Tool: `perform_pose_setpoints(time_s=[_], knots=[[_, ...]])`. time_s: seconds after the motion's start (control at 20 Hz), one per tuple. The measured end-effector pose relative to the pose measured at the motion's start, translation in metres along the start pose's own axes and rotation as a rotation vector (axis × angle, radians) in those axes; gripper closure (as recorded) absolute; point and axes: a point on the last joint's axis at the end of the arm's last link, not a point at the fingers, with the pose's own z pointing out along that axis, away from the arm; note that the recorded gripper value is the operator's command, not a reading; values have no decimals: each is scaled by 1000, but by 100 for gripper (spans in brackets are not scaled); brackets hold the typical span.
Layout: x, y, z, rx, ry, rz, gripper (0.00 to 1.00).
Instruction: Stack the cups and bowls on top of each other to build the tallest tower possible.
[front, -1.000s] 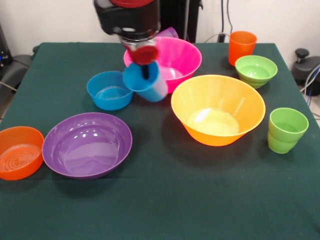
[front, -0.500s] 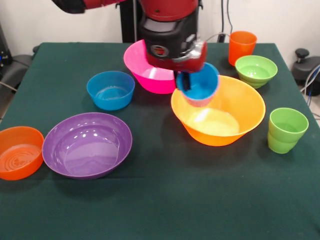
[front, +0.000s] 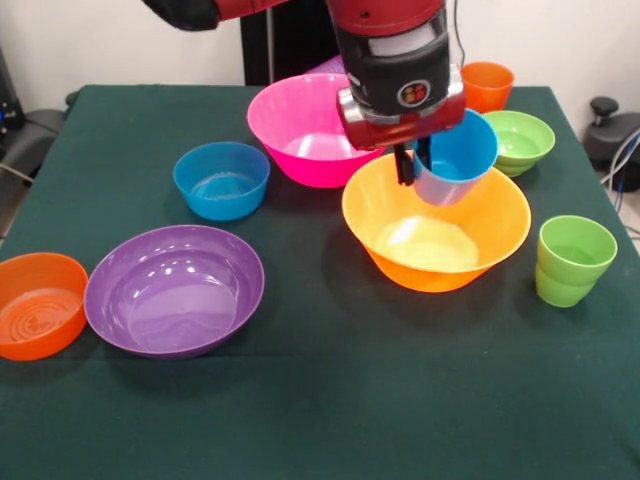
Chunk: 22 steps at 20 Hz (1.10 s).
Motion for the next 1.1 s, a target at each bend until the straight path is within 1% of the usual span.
perform_pose_setpoints(time_s=[0.05, 0.1, 0.25, 0.4, 0.55, 0.6, 0.65, 0.8, 0.85, 0.95, 1.0, 1.1], knots=[[0, -1, -3, -3, 3, -30, 100], [-1, -1, -9, -9, 11, -76, 100], [-4, 1, -23, -20, 26, -132, 100], [-10, 10, -39, -36, 39, -179, 100], [-18, 23, -53, -52, 49, -223, 100], [-24, 32, -62, -63, 55, -258, 100], [-27, 36, -65, -67, 57, -272, 100], [-40, 54, -77, -86, 60, -350, 100], [-50, 65, -82, -100, 57, -412, 100], [-59, 72, -83, -110, 51, -465, 100], [-68, 79, -83, -118, 41, -528, 100], [-77, 84, -81, -124, 27, -599, 100]])
